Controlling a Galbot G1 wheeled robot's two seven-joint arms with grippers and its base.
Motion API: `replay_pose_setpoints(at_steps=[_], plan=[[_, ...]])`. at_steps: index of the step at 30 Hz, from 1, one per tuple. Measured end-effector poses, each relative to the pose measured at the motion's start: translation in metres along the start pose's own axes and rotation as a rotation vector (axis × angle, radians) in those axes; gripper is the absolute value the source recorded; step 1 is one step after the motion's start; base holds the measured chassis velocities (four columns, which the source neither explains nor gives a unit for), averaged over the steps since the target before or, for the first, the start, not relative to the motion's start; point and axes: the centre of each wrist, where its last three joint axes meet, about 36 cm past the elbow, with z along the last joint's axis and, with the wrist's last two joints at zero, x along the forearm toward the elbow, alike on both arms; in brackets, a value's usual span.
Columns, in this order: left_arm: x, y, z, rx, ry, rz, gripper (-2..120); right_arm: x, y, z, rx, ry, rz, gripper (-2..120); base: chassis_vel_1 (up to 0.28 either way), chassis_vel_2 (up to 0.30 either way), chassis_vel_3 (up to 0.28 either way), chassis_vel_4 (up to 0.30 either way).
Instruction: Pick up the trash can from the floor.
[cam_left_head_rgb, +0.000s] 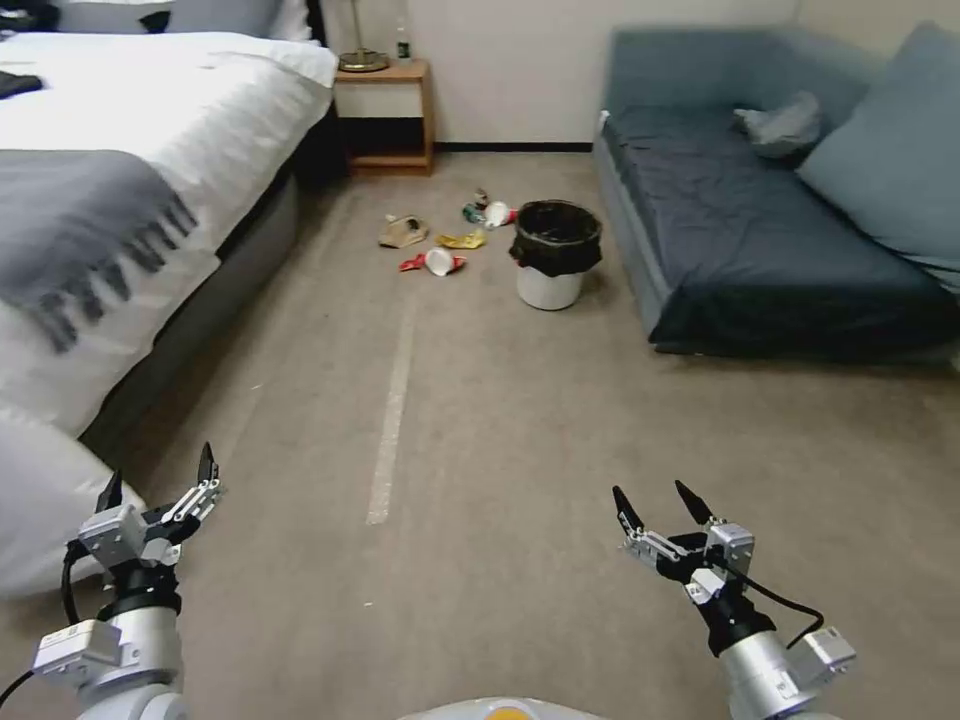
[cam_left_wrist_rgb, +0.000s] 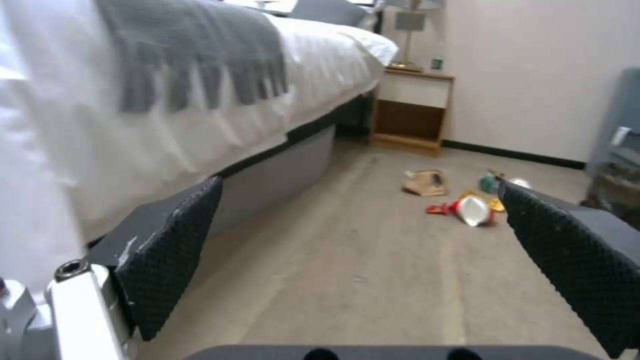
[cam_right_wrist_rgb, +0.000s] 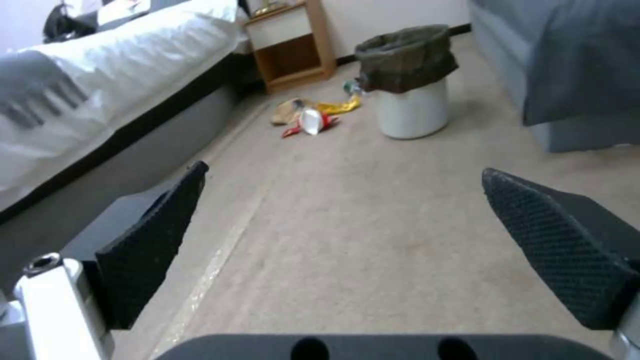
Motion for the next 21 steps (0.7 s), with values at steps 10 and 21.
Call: replay_pose_setpoints(at_steps=[10,21], plan=[[-0.0003,0.0007,0.0029,0.001,0.001,-0.003,100,-0.0006,-0.0007,0.0014,-0.014,-0.007,-0.006,100,-0.107,-0.108,-0.109,-0.115],[-0.0011,-0.0001,0.0033,0.027,-0.01,-0.015,100,-0.0012,-0.0024,0.0021,0.001,-0.02,-0.016,100,-0.085,-0.092,-0.084,-0.089]])
